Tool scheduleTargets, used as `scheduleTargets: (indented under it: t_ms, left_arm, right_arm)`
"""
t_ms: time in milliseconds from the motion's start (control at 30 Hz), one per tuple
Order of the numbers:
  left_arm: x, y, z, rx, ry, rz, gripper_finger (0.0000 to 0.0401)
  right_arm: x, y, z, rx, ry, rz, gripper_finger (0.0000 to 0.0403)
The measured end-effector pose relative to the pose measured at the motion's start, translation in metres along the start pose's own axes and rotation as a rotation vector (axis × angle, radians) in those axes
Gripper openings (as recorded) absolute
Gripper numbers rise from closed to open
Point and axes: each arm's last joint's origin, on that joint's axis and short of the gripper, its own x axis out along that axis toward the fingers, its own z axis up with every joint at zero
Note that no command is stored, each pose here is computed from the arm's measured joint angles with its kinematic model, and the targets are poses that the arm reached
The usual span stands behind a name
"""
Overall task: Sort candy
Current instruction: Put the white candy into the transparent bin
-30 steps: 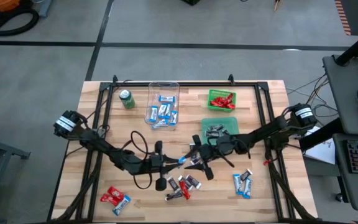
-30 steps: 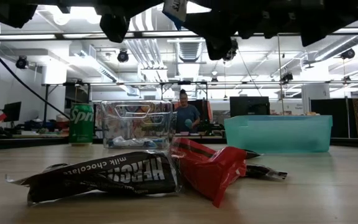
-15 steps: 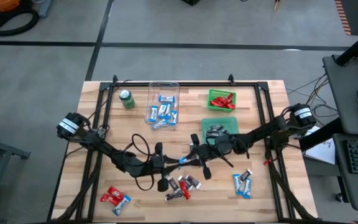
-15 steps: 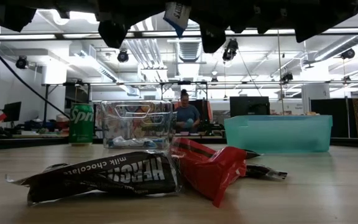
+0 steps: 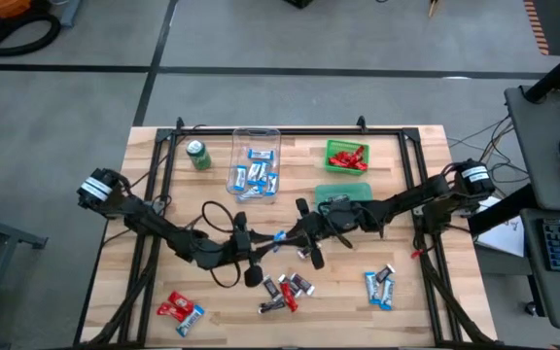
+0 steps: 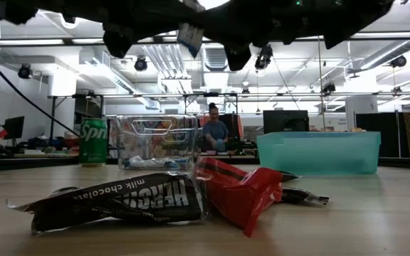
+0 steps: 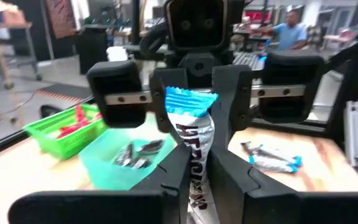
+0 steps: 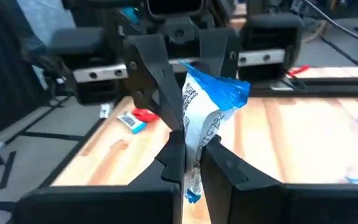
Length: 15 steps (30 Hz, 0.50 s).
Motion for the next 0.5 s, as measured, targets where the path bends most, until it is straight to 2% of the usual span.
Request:
scheduleTargets:
  t_ms: [267, 500]
  left_arm:
    - [-0.019, 0.017, 0.02, 0.019, 0.112, 0.084, 0.0117]
    - [-0.038, 0.033, 0.042, 0.095, 0.162, 0.098, 0.0195]
  right_arm:
    - [0.007, -0.034, 0.017, -0.028, 0.158, -0.135, 0.0024]
    - [0.007, -0.078, 0.044, -0.092, 0.214, -0.337, 0.0011]
